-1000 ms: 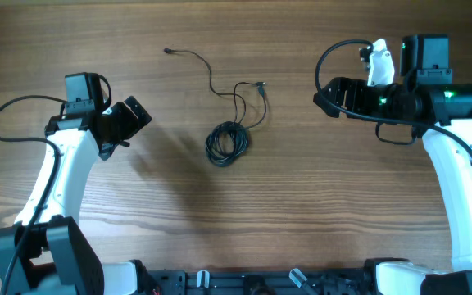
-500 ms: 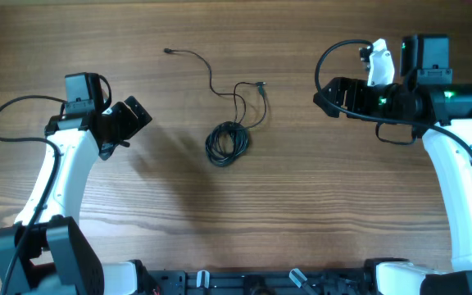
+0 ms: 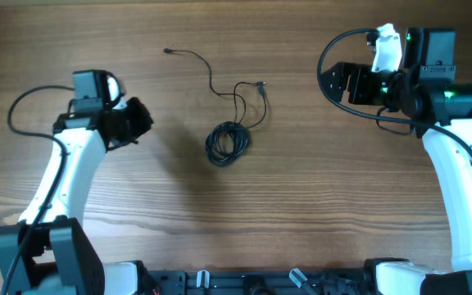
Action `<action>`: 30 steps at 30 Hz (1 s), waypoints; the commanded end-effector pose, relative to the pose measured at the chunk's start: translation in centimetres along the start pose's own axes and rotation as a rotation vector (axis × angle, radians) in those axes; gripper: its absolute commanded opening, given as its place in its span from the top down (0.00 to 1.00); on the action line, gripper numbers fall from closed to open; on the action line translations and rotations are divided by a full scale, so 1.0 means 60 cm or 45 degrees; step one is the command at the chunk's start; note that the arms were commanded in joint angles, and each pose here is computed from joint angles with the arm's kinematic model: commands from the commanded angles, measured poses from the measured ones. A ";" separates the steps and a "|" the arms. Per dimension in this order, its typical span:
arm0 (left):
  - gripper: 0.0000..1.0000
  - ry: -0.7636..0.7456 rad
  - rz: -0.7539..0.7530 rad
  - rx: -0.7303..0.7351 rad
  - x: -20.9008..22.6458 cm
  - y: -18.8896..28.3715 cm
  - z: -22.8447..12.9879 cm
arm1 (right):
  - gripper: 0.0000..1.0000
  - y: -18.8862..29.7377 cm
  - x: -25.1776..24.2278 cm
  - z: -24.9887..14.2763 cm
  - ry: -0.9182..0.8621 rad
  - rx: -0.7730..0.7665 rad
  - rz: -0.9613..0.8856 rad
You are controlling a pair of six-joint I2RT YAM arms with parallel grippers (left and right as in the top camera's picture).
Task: Untangle cables
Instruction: 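Move both grippers down onto opposite sides of the black coil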
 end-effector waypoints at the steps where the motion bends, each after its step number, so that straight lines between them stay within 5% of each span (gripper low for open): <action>1: 0.66 -0.189 -0.092 0.065 -0.057 -0.023 -0.024 | 0.00 -0.001 0.018 0.013 -0.067 -0.015 0.103; 6: 0.61 -0.343 -0.045 0.105 -0.100 -0.093 -0.055 | 0.01 -0.016 0.007 -0.008 -0.173 0.081 0.074; 9: 0.61 -0.420 -0.064 0.147 -0.116 -0.136 -0.076 | 0.14 -0.021 0.002 -0.021 -0.190 0.119 0.064; 11: 0.60 -0.582 -0.150 0.152 -0.144 -0.159 -0.090 | 0.31 -0.026 -0.001 -0.031 -0.203 0.145 0.066; 15: 0.51 -0.765 -0.216 0.132 -0.185 -0.178 -0.112 | 0.32 -0.034 0.005 -0.048 -0.223 0.201 0.133; 20: 0.67 -0.794 -0.134 0.157 -0.181 -0.182 -0.129 | 0.32 -0.036 0.018 -0.061 -0.218 0.247 0.155; 25: 0.96 -0.676 0.100 0.163 -0.136 -0.181 -0.126 | 0.45 -0.045 0.048 -0.076 -0.161 0.288 0.187; 28: 0.96 -0.314 0.141 0.116 -0.121 -0.175 -0.104 | 0.65 -0.051 0.072 -0.088 -0.114 0.316 0.215; 30: 0.96 -0.072 0.121 0.113 -0.110 -0.168 -0.091 | 0.67 -0.055 0.088 -0.097 -0.085 0.339 0.228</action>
Point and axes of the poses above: each gripper's point midway between its finger pads, its own y axis back along the fingers, its own x axis along the line the jaws close on, z = x × y, the point moved 4 cm from there along y, back along the fingers, and after that the axes turned 6 degrees about -y, right-handed, at the moved point
